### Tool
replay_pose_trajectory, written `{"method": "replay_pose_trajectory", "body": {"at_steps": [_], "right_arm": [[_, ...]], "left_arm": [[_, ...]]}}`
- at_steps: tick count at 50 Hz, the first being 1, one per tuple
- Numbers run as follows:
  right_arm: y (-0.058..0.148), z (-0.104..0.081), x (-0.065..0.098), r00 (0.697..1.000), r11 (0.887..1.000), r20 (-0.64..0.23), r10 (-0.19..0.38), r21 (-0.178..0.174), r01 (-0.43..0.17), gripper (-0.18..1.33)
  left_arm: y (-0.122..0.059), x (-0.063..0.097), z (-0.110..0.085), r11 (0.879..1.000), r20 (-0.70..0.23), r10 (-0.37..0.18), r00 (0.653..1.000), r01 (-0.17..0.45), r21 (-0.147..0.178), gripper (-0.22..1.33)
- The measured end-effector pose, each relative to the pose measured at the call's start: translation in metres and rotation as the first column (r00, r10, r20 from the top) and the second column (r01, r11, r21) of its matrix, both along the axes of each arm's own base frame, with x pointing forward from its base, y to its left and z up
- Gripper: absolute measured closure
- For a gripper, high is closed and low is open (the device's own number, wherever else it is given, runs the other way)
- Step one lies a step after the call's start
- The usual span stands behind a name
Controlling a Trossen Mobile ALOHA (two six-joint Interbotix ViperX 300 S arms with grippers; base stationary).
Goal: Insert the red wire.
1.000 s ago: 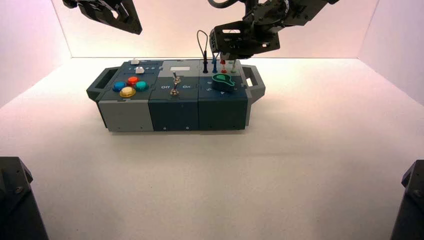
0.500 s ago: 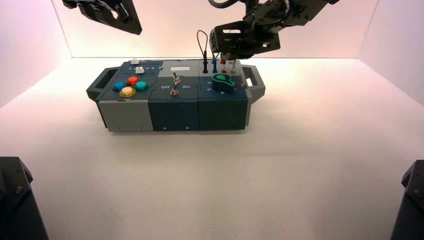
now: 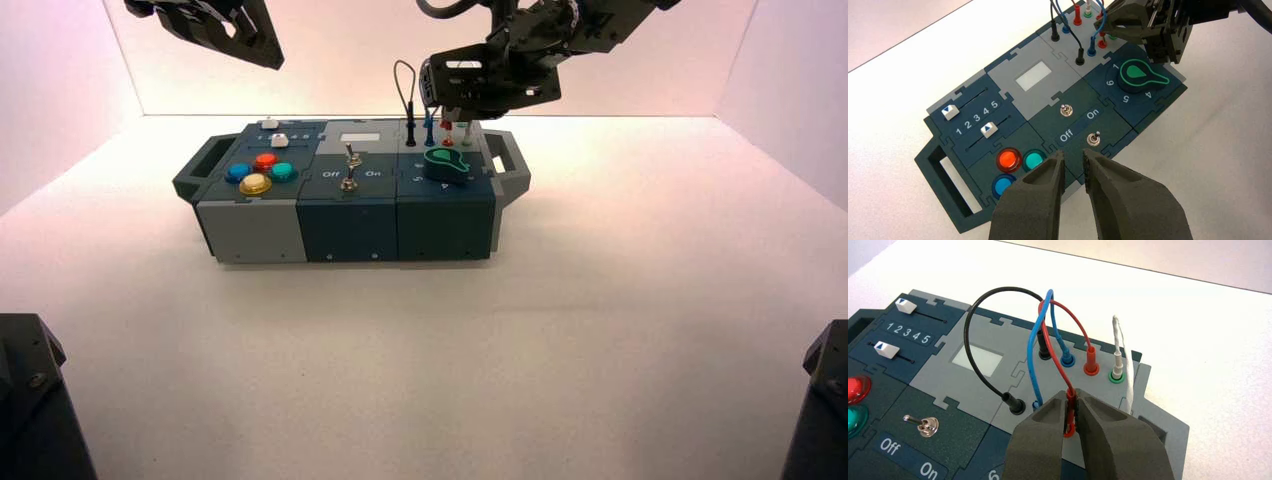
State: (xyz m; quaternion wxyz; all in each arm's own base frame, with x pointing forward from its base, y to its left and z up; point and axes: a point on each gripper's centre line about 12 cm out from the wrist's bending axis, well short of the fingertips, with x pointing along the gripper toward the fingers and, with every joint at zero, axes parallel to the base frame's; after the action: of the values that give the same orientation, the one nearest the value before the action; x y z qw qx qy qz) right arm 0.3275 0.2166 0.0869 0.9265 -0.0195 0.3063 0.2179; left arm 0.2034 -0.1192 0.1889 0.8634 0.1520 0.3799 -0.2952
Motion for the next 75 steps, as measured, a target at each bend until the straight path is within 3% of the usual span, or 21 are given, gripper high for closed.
{"method": "replay_pose_trajectory", "body": {"at_steps": [75], "right_arm": [[-0.0038, 0.0028, -0.0077, 0.998, 1.0, -0.061, 0.009, -0.02, -0.01, 1.14]], "left_arm": [[-0.0001, 0.0007, 0.0012, 1.0, 0.008, 0.0, 1.0, 0.0, -0.001, 0.65]]}}
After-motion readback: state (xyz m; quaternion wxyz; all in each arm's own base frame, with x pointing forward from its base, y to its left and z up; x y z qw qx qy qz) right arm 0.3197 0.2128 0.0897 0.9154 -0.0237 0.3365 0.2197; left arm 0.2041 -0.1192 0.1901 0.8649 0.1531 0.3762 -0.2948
